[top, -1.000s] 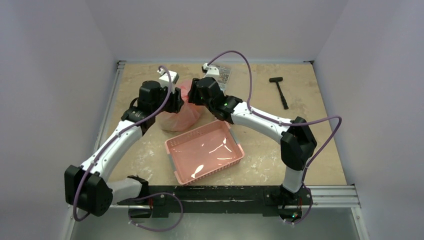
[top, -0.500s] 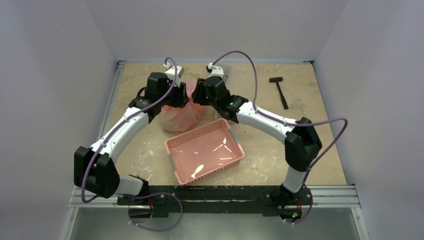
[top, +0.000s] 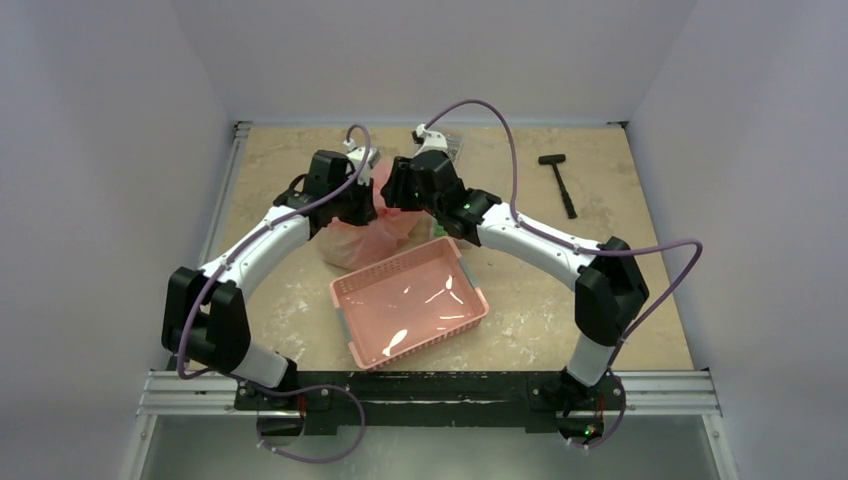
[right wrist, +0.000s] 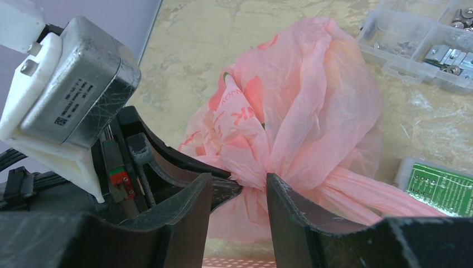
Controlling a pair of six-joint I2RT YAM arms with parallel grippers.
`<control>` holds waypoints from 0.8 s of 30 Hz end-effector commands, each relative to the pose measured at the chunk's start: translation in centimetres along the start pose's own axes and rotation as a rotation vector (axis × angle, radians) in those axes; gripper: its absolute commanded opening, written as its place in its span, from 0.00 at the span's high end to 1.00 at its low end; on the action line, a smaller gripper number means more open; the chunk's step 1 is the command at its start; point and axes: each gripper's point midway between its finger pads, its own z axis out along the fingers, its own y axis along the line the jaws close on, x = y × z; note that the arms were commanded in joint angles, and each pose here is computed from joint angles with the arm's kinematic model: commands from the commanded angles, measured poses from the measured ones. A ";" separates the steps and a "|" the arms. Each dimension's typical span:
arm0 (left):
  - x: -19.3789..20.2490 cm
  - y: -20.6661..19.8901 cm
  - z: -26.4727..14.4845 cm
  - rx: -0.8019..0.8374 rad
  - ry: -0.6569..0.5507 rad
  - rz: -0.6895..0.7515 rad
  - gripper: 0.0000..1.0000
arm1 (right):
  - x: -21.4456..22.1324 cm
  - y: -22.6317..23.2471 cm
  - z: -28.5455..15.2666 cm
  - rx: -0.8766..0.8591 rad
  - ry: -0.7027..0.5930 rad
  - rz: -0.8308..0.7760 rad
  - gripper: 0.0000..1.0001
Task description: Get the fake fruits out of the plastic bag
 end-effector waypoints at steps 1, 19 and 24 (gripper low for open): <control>-2.2 -1.3 -1.2 0.048 -0.058 0.039 0.98 | -0.6 0.6 -0.6 -0.028 0.002 0.001 0.59; -4.0 -2.4 -3.5 0.118 -0.135 0.046 1.00 | 2.0 -1.4 2.3 0.046 0.034 -0.089 0.39; -4.1 -2.3 -3.6 0.122 -0.139 0.042 1.00 | 1.9 -2.8 2.6 0.106 -0.009 -0.078 0.47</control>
